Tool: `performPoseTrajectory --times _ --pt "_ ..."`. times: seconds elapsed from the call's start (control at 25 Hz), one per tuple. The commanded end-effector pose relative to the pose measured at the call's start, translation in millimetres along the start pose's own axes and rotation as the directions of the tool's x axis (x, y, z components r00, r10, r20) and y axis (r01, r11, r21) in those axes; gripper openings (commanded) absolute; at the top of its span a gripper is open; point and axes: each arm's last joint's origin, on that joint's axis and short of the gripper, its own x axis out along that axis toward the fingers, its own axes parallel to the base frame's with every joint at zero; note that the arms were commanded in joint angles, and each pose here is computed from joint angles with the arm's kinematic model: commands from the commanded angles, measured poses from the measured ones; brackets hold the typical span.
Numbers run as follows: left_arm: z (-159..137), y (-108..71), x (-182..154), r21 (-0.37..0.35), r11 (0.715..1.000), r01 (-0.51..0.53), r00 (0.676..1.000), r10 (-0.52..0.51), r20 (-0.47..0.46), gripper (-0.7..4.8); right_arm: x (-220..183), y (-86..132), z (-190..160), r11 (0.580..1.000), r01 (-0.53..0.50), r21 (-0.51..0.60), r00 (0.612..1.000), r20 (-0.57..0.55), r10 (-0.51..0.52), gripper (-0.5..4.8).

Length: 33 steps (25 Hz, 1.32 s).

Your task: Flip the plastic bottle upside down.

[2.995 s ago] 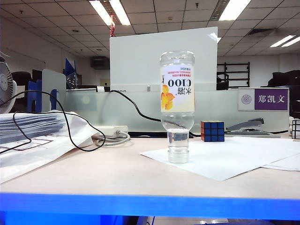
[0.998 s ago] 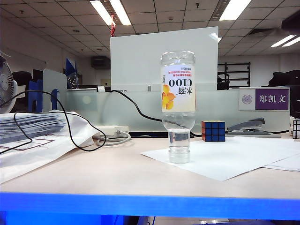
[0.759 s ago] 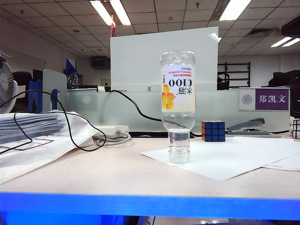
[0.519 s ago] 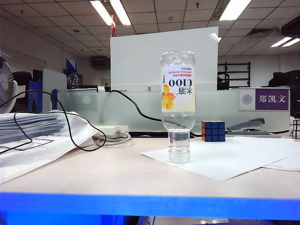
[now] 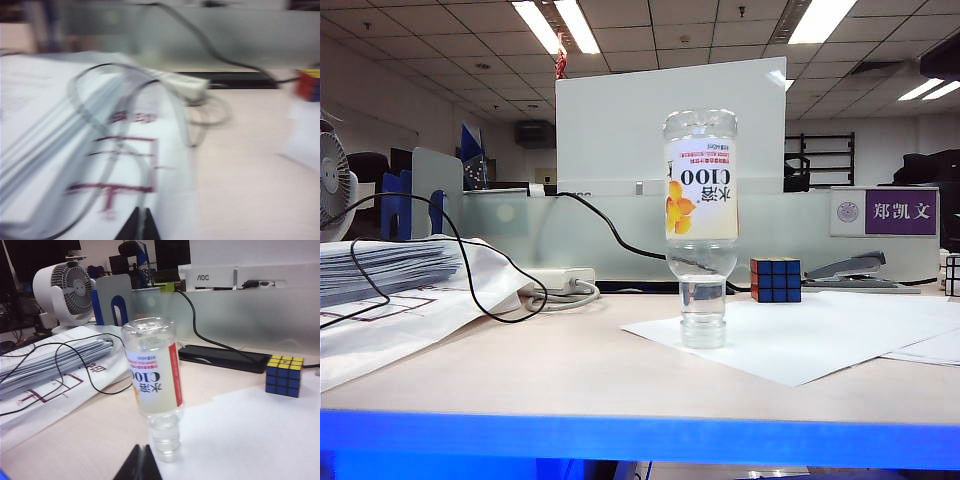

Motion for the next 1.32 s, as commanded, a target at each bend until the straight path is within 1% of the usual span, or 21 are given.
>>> performPoseTrajectory --times 0.04,0.08,0.12,0.2,0.28,0.32,0.4,0.56,0.72,0.76,0.84,0.96,1.32 --pt "-9 11.0 3 -0.053 0.993 -0.106 0.994 0.106 -0.009 -0.05 0 0 3 1.000 -0.002 0.008 1.000 0.014 0.001 -0.08" --pt "-10 13.4 3 -0.063 0.989 -0.131 0.991 0.130 -0.016 -0.05 0 0 3 1.000 -0.001 0.008 1.000 0.015 0.001 -0.09" --pt "-9 18.1 3 -0.077 0.981 -0.178 0.984 0.178 -0.010 -0.05 0 0 2 1.000 -0.001 0.008 1.000 0.014 0.001 -0.08" --pt "-7 23.8 2 -0.084 0.969 -0.234 0.972 0.236 0.012 -0.05 0 0 3 1.000 -0.001 0.008 1.000 0.015 0.001 -0.08" --pt "-5 28.4 1 -0.090 0.957 -0.277 0.960 0.280 0.027 -0.05 0 0 3 1.000 -0.001 0.008 1.000 0.015 0.001 -0.08" --pt "-5 29.1 1 -0.090 0.955 -0.282 0.958 0.286 0.032 -0.05 0 0 3 1.000 -0.001 0.008 1.000 0.015 0.001 -0.09" --pt "-4 29.5 1 -0.090 0.957 -0.276 0.959 0.280 0.037 -0.05 0 0 3 1.000 -0.001 0.008 1.000 0.015 0.001 -0.09" --pt "-5 27.0 1 -0.086 0.978 -0.192 0.980 0.196 0.035 -0.05 0 0 3 1.000 -0.002 0.008 1.000 0.015 0.001 -0.08" --pt "-5 26.9 1 -0.052 0.980 -0.191 0.981 0.193 0.030 -0.05 0 0 3 1.000 -0.002 0.008 1.000 0.015 0.001 -0.09" --pt "-5 26.8 1 -0.032 0.982 -0.188 0.981 0.189 0.030 -0.05 0 0 3 1.000 -0.001 0.008 1.000 0.015 0.001 -0.09" --pt "-5 26.3 1 -0.019 0.985 -0.171 0.985 0.172 0.031 -0.05 0 0 3 1.000 -0.001 0.008 1.000 0.015 0.001 -0.08" --pt "-5 25.7 2 -0.014 0.988 -0.152 0.988 0.152 0.032 -0.05 0 0 3 1.000 -0.001 0.008 1.000 0.015 0.001 -0.08" --pt "-5 25.7 2 -0.014 0.988 -0.152 0.988 0.152 0.034 -0.05 0 0 3 1.000 -0.002 0.008 1.000 0.015 0.001 -0.08"
